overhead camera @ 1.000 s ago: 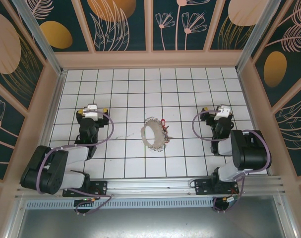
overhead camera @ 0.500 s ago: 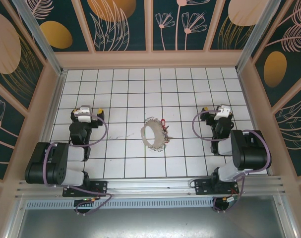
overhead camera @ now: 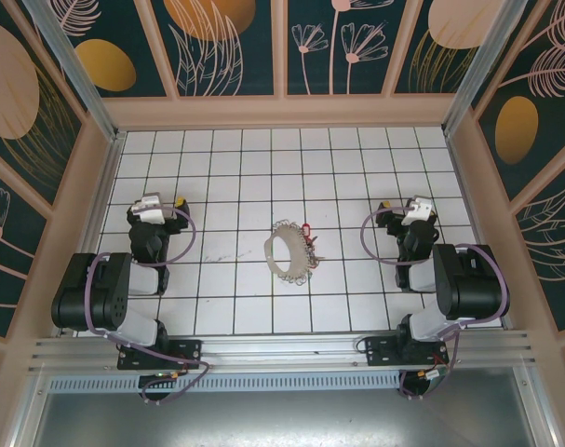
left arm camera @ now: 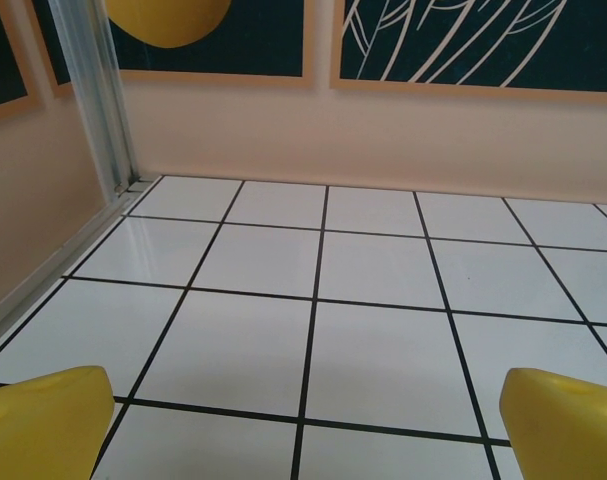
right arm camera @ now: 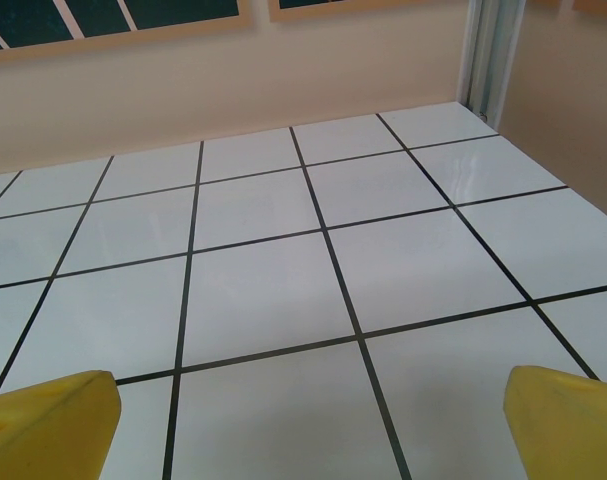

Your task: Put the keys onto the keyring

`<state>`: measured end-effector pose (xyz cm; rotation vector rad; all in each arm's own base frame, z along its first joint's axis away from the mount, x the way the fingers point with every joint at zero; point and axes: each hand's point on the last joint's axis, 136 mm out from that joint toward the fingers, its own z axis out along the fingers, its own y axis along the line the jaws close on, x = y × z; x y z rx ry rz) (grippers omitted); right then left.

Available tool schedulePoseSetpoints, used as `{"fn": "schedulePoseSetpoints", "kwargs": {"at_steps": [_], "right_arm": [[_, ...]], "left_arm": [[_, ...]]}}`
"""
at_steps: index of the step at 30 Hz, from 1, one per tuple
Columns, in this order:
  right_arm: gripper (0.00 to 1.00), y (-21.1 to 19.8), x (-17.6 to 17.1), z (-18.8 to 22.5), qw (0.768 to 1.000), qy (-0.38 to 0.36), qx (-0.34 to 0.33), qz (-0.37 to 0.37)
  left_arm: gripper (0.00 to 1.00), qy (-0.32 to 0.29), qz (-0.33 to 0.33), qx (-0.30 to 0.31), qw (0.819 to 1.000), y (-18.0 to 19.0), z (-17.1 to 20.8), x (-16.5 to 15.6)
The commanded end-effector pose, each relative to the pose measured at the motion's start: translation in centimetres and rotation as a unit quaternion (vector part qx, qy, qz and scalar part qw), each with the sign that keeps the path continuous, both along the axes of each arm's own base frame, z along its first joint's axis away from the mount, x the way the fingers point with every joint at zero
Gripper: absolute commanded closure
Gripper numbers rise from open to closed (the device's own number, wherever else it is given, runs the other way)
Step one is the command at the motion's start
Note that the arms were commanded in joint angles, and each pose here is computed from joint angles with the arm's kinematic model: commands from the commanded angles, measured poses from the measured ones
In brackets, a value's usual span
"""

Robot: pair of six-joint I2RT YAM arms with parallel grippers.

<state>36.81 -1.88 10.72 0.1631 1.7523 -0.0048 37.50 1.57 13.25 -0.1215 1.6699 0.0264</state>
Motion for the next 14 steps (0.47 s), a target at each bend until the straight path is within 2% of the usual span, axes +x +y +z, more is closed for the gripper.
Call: {"fn": "schedulePoseSetpoints", "kwargs": {"at_steps": [1, 14], "right_arm": [[0.01, -0.08, 0.58, 1.51, 1.0, -0.029, 0.008, -0.005], [0.01, 0.4, 0.76, 1.47, 1.0, -0.026, 0.008, 0.014]], "left_arm": [[0.01, -0.006, 0.01, -0.009, 1.0, 0.45, 0.33, 0.12], [0.01, -0.005, 0.005, -0.008, 1.0, 0.27, 0.3, 0.21]]}}
